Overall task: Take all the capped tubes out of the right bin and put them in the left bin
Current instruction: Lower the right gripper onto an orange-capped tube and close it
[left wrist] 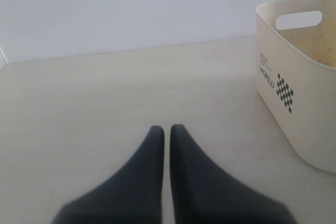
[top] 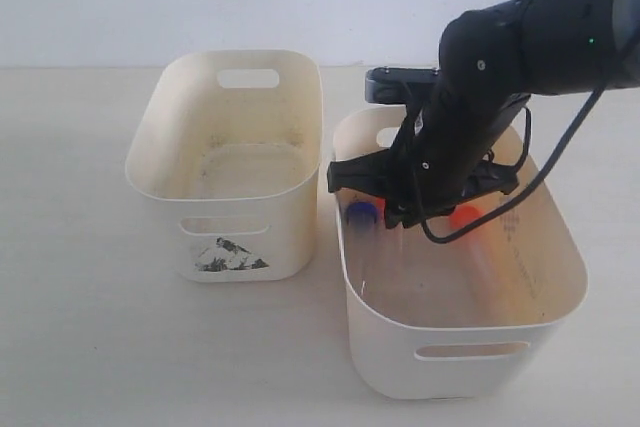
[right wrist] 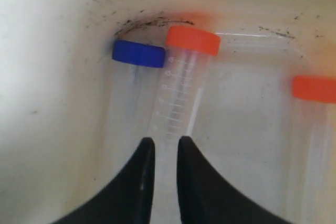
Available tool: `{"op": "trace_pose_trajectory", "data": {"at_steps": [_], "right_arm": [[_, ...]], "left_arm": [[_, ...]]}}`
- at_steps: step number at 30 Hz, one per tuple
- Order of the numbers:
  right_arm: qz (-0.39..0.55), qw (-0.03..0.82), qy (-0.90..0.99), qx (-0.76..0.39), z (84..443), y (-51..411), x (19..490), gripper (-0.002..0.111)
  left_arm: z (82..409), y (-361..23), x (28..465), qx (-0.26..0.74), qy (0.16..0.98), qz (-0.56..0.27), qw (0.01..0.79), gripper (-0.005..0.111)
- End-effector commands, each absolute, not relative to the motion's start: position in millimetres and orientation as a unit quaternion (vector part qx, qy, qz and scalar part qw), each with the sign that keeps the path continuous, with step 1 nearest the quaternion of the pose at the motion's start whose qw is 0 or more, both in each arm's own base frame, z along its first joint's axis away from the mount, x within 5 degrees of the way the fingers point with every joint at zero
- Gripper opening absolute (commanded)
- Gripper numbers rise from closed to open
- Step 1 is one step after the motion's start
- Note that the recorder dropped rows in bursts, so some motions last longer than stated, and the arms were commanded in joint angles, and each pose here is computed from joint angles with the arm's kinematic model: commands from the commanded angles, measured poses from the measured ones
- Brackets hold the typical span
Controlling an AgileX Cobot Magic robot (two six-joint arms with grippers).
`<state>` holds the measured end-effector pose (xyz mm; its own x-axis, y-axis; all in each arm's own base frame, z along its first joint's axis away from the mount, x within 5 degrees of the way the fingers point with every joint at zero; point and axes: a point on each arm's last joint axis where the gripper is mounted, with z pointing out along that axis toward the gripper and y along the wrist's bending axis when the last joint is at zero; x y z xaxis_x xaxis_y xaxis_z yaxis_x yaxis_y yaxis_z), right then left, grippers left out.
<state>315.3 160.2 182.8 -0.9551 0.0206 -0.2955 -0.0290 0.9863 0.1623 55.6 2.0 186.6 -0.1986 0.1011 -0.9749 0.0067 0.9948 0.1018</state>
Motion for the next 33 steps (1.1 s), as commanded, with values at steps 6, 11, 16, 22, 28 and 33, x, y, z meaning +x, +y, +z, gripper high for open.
{"op": "trace_pose_trajectory", "data": {"at_steps": [6, 11, 16, 22, 28, 33], "right_arm": [[0.075, 0.138, 0.988, 0.015, 163.9, 159.6, 321.5, 0.055], [0.070, 0.129, 0.989, 0.016, 158.6, 159.5, 321.6, 0.055], [0.077, 0.144, 0.986, 0.016, 165.4, 159.8, 322.3, 0.055], [0.093, 0.182, 0.979, 0.013, 193.5, 157.6, 319.0, 0.055], [0.076, 0.154, 0.985, 0.017, 205.3, 151.4, 307.7, 0.055], [0.068, 0.140, 0.988, 0.016, 203.8, 150.3, 305.5, 0.055]], "left_arm": [[189.3, 1.7, 55.6, 0.028, 0.767, 0.031, 0.640, 0.004], [189.3, 1.7, 55.6, 0.028, 0.767, 0.031, 0.640, 0.004], [189.3, 1.7, 55.6, 0.028, 0.767, 0.031, 0.640, 0.004], [189.3, 1.7, 55.6, 0.028, 0.767, 0.031, 0.640, 0.004], [189.3, 1.7, 55.6, 0.028, 0.767, 0.031, 0.640, 0.004], [189.3, 1.7, 55.6, 0.028, 0.767, 0.031, 0.640, 0.004]]}}
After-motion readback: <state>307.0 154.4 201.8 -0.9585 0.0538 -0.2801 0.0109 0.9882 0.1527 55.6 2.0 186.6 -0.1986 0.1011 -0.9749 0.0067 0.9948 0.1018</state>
